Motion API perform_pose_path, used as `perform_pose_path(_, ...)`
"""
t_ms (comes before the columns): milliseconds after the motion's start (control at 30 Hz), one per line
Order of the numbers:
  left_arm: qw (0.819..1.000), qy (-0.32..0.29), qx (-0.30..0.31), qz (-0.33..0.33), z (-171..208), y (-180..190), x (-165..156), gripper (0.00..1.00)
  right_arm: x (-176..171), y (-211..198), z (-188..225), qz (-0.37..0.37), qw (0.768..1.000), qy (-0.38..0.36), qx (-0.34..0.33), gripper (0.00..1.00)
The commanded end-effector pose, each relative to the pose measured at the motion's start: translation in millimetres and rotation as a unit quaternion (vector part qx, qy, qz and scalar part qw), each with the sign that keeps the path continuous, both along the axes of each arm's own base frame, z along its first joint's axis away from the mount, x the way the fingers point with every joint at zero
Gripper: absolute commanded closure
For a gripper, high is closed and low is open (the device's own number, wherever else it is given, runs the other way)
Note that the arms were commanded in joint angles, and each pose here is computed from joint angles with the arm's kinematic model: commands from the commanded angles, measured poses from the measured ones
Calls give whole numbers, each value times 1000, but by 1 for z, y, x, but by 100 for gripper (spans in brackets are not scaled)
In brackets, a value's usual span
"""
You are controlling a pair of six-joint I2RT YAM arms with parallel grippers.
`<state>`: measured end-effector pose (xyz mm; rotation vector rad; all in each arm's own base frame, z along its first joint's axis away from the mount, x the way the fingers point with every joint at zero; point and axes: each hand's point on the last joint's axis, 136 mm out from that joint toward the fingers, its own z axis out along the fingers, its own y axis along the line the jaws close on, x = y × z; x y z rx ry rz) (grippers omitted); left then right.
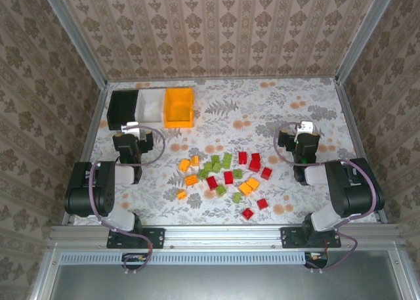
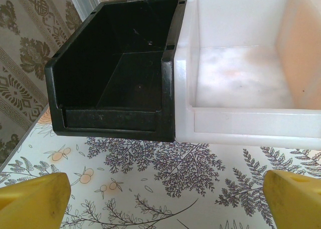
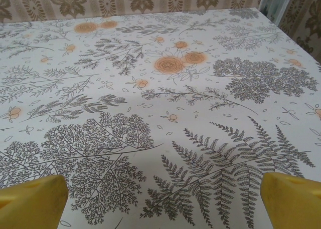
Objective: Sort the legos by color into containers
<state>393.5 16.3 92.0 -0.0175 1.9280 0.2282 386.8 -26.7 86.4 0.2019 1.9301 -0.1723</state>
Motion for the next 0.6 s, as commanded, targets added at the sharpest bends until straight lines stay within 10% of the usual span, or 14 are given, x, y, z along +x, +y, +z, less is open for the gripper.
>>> perform_pose_path(0, 1000, -11, 0, 8, 12, -1, -1, 0, 6, 5, 23, 16, 1000, -15, -3, 0)
perform_pose_path(167, 999, -11, 50, 17, 52, -12, -5, 0, 9, 9, 56, 1, 1000, 30, -5, 0)
perform_pose_path(367, 992, -94, -43, 78, 120, -1, -7, 0, 14, 15, 91, -36, 999, -17, 29, 0)
perform_pose_path(567, 896, -102, -309, 302, 119, 62, -46, 0, 24, 8, 85, -108, 980, 18, 165, 0)
